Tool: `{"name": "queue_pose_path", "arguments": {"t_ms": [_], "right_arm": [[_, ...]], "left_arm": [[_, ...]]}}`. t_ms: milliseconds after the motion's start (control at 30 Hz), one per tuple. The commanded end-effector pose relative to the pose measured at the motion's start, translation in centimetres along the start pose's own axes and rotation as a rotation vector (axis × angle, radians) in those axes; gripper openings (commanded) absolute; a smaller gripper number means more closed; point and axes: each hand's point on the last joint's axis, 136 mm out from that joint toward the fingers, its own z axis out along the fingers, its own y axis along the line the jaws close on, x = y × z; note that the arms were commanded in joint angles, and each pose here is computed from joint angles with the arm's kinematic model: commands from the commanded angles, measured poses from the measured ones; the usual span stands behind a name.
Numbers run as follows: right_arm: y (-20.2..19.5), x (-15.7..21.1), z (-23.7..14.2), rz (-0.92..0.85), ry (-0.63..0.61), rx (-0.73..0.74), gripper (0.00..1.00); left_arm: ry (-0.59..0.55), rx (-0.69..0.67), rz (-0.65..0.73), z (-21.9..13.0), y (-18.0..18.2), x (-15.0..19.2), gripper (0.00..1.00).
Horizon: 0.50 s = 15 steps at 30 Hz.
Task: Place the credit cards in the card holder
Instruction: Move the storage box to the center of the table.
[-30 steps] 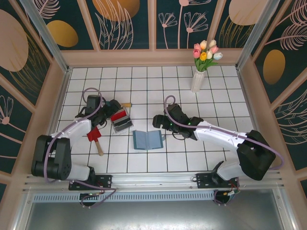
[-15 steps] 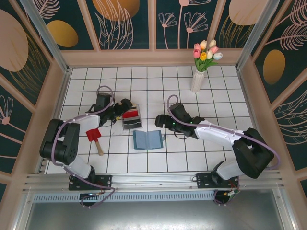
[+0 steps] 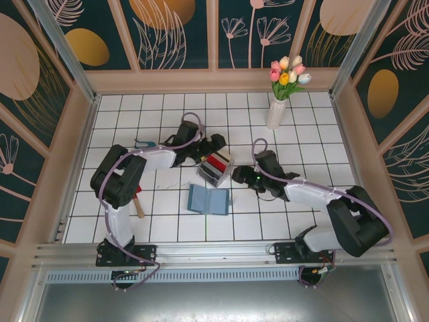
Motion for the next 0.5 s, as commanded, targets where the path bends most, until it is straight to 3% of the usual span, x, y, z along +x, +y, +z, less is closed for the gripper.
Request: {"name": "queue_pose_path", "arguments": {"t_ms": [0,167,333,467], "right_arm": [[1.4,-0.4,-1.1,0.033,-0.026,-0.107,0.71],[-0.5,-1.6,-3.0,0.056,-0.104,-0.047,0.71],[-1.0,-3.4,-5.6,-0.004,-0.195,0.007,0.72],[0.2,-4.6,-6.3,-0.131,-0.196,0.014,0.7]], "left_arm": [[0.051,0.076,-0.002,2.2,-3.3,1.5,0.98],[0.041,0.059,0.059,2.4,-5.3,1.2,0.97],[-0.124,-0.118,0.131,-2.1,-4.7,-1.3,0.99],[-0.181,-0.17,0.098,-5.3,-2.7,-0.3,0.96]]}}
